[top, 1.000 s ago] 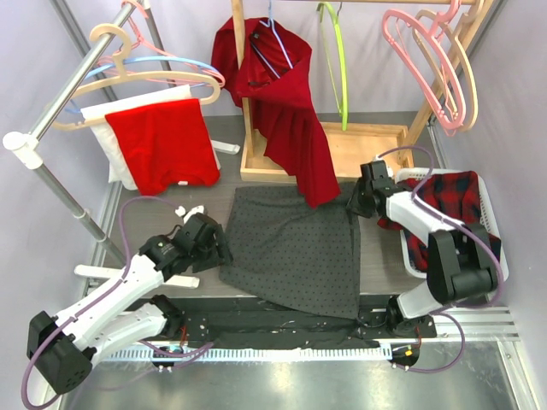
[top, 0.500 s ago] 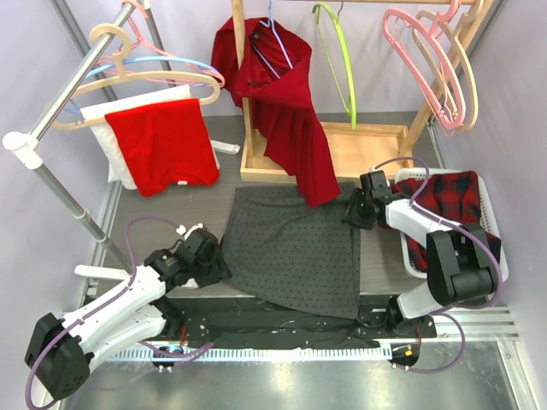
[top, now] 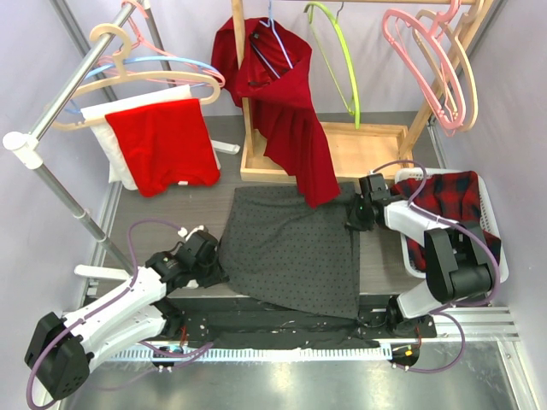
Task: Place the skirt on the hanger
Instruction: Flatten out the skirt at the center of the board.
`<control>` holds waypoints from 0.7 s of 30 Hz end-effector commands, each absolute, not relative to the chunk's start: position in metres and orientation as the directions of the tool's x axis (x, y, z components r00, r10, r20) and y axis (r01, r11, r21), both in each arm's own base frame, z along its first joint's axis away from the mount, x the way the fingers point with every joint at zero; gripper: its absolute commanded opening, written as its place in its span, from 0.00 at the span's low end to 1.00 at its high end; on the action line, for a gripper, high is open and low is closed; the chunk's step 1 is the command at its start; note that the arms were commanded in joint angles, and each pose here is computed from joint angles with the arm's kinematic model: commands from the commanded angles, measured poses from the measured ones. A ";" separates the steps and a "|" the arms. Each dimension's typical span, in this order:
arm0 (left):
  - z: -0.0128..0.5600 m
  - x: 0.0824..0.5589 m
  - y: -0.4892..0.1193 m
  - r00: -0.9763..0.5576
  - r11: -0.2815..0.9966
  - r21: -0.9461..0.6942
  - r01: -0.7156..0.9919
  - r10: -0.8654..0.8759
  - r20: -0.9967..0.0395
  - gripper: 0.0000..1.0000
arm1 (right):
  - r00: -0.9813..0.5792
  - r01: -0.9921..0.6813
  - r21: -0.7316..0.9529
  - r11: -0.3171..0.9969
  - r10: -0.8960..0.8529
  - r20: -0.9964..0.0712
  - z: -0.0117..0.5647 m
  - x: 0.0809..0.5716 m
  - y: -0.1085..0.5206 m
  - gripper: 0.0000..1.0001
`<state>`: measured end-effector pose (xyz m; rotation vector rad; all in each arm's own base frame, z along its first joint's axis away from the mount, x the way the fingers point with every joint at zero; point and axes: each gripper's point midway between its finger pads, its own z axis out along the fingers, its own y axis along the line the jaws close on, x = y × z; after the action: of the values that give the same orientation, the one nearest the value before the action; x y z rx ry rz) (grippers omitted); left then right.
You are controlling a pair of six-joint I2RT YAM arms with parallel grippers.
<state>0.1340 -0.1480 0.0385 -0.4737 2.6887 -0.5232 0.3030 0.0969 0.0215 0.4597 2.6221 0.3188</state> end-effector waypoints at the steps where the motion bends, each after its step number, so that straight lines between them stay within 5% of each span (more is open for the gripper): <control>1: 0.042 0.139 -0.150 -0.872 0.871 -0.425 -0.246 -0.391 -0.296 0.00 | -0.784 0.311 0.224 0.924 0.382 -0.488 0.056 0.300 0.074 0.01; 6: 0.042 0.139 -0.148 -0.871 0.875 -0.417 -0.247 -0.389 -0.301 0.00 | -0.704 0.405 0.195 0.893 0.441 -0.556 0.077 0.284 0.047 0.01; 17: 0.054 0.133 -0.172 -0.911 0.857 -0.499 -0.128 -0.301 -0.282 0.00 | -0.714 0.502 0.129 0.855 0.494 -0.496 0.044 0.274 0.016 0.01; 21: 0.049 0.132 -0.170 -0.914 0.869 -0.476 -0.134 -0.294 -0.280 0.00 | -0.722 0.439 0.228 0.869 0.492 -0.486 0.054 0.293 0.036 0.27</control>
<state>0.1329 -0.1651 0.0456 -0.3743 2.6864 -0.6300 0.2638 0.0311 0.0331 0.7091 2.5805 0.0523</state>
